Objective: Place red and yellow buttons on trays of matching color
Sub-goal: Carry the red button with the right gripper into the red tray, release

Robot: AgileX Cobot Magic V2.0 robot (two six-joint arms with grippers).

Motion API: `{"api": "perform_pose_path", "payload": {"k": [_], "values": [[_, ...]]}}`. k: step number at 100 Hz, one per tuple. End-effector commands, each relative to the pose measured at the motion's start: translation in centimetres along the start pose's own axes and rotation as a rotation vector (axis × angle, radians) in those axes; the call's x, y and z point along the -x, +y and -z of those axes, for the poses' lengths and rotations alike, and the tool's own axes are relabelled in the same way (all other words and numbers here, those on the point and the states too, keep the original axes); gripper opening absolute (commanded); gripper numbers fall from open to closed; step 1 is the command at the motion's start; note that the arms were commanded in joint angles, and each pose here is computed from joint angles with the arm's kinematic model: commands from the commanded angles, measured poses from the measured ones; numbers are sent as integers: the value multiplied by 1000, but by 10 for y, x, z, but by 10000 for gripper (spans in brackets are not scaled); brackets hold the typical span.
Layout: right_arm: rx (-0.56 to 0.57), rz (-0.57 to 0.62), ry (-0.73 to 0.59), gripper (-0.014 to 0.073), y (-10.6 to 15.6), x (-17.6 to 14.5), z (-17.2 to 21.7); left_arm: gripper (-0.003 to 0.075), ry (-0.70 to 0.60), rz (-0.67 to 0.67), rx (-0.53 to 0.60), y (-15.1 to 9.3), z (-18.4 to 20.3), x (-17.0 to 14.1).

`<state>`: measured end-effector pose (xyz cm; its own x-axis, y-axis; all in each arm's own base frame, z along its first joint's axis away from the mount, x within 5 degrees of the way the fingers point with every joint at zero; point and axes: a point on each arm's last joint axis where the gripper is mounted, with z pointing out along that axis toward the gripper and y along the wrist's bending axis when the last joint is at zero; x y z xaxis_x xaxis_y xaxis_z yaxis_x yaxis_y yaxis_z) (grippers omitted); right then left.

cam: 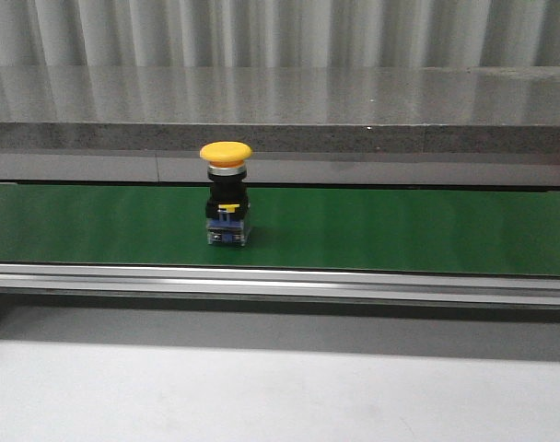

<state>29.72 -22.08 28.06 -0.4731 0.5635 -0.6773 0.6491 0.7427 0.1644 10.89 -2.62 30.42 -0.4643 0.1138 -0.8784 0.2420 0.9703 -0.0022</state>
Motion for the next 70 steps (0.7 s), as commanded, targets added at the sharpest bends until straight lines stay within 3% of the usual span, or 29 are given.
{"api": "perform_pose_path", "payload": {"k": [1,51,58,70], "values": [[15,-34,-166,116,0,22,3,-20,-96,7,-11,-1,5,14],[-4,-155,-185,127,-13,3,-83,-20,-96,7,-11,-1,5,14],[-4,-154,-183,213,-12,2,-85,-20,-96,7,-11,-1,5,14],[-2,-152,-204,502,-11,4,-83,-20,-96,7,-11,-1,5,14]]}}
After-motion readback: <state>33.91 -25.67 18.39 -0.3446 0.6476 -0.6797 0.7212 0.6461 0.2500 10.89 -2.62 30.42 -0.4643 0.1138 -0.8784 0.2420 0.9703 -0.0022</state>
